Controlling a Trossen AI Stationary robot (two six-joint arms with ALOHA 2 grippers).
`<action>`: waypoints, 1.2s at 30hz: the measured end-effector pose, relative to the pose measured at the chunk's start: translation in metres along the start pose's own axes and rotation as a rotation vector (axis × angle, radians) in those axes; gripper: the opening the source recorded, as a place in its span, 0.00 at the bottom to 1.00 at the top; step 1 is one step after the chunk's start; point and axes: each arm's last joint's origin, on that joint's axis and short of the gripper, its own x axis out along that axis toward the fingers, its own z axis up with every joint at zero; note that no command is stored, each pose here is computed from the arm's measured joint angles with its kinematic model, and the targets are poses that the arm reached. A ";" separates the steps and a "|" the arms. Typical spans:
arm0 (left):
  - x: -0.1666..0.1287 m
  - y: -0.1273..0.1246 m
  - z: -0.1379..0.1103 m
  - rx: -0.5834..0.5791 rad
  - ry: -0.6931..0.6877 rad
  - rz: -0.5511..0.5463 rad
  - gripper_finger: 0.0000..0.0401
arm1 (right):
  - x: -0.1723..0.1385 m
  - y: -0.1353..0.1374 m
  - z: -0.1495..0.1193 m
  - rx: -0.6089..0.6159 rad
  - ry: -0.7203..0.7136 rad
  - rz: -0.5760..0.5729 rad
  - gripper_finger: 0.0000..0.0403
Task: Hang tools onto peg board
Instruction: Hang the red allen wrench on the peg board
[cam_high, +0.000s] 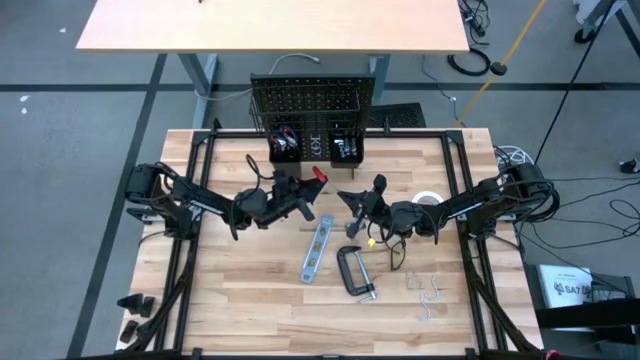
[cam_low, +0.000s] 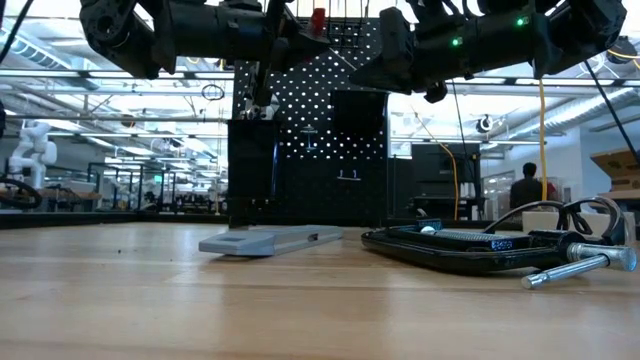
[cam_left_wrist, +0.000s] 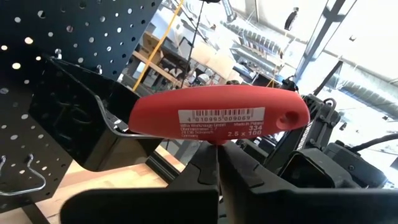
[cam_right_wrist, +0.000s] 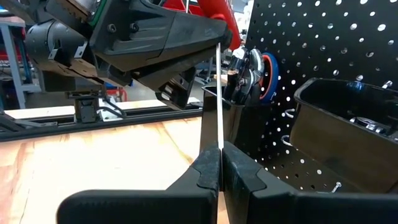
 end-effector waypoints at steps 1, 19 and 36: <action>0.000 0.000 0.000 0.000 0.000 0.000 0.00 | 0.000 0.000 0.000 -0.002 0.000 0.000 0.00; 0.000 0.000 0.000 0.070 0.003 0.002 0.00 | -0.002 0.002 0.001 -0.091 -0.006 0.000 0.31; 0.012 -0.033 -0.010 0.389 0.158 0.061 0.00 | -0.045 -0.015 0.039 -0.264 0.110 -0.187 0.31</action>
